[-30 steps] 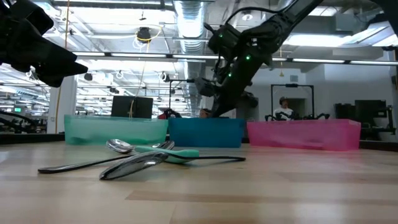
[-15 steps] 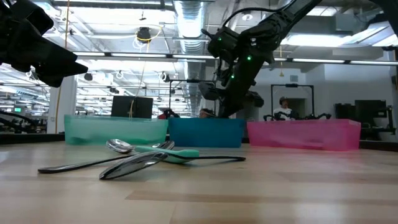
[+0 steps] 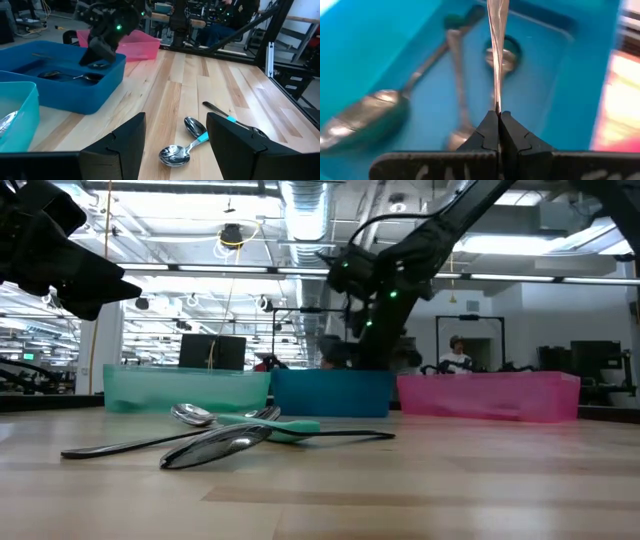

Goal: Sort silverware by color (type)
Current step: Put the black spoon into the blue bin

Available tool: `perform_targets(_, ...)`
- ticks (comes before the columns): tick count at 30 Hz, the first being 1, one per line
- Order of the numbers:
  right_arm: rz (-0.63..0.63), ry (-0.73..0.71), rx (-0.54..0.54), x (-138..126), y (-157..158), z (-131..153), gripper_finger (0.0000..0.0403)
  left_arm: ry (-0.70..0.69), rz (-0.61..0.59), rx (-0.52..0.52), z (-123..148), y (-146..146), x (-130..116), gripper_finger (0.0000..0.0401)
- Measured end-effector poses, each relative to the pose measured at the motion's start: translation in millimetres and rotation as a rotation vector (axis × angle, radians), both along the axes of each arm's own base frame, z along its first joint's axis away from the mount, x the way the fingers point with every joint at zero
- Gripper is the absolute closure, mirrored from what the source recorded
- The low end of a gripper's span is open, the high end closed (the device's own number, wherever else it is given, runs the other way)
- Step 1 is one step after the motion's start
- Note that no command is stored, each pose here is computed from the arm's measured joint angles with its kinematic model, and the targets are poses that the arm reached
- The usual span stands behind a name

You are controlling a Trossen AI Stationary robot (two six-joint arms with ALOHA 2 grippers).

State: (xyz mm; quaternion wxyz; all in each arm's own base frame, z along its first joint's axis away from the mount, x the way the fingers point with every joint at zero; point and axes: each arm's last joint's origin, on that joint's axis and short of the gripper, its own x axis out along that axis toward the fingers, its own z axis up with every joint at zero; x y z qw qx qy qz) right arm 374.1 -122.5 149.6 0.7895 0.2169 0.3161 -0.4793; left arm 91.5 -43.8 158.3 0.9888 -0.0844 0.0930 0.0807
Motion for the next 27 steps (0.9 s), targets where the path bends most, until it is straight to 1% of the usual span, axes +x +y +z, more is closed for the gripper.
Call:
perform_targets(4, 0.005, 0.013, 0.007, 9.2, 0.7, -9.6, 0.0384, 0.000, 0.000, -0.002, 0.0, 0.0, 0.0, 0.0207)
perform_targets(6, 0.013, 0.008, 0.008, 12.9, 1.1, -10.0, 0.0384, 0.000, 0.001, -0.002, 0.0, 0.0, 0.0, 0.0207)
perform_targets(25, 0.027, 0.001, 0.045, 11.7, -3.9, -10.3, 0.0384, 0.000, 0.004, 0.002, 0.0, 0.2, 0.0, 0.0207)
perform_targets(27, 0.028, 0.001, 0.048, 11.7, -3.9, -10.4, 0.0377, 0.000, 0.004, 0.002, 0.0, 0.1, 0.0, 0.0207)
